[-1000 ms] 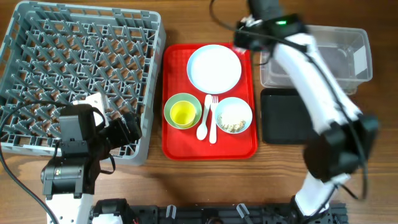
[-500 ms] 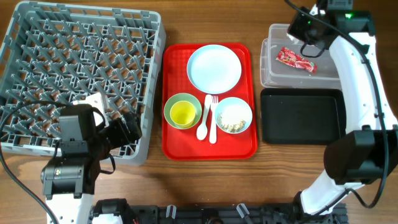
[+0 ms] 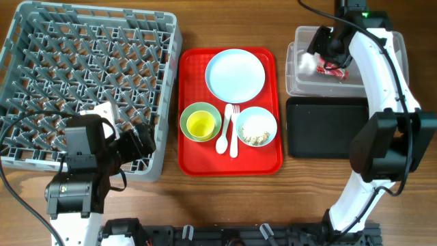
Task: Sort waste into correct bins and load items into the dishwasher rack
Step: 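Grasp the white tissue and release it into the clear bin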
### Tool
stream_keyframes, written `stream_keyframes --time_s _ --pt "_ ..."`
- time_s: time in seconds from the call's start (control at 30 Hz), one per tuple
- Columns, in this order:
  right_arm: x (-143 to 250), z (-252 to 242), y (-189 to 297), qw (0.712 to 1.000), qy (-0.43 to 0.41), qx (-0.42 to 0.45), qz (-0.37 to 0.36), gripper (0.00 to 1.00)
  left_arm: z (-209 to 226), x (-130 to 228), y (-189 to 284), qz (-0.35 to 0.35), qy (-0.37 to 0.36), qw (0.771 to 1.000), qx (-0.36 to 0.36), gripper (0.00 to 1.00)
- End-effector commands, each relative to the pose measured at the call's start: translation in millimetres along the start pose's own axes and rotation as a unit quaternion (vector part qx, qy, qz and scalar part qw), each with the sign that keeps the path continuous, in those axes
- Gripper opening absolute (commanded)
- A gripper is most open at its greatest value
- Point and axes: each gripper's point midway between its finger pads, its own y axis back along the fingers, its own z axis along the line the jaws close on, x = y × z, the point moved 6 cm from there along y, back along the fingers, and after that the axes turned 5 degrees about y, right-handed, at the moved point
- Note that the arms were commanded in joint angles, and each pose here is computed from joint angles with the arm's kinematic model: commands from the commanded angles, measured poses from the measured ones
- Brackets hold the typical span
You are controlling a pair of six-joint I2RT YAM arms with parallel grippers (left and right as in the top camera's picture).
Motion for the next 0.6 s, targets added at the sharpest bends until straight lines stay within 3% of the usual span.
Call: stream_keyframes --time_s 0.0,0.27,0.57 --pt "-1 -3 25 0.999 0.037 0.001 -0.019 0.68 -2 -5 5 -0.014 -0.001 1.0 0.001 1.0" --pt "17 5 97 0.993 0.077 -0.079 -0.038 0.73 -2 -5 5 -0.014 -0.002 1.0 0.001 1.0" --pt "65 -12 145 0.995 0.065 -0.079 -0.005 0.74 -2 -5 5 -0.014 -0.001 1.0 0.001 1.0"
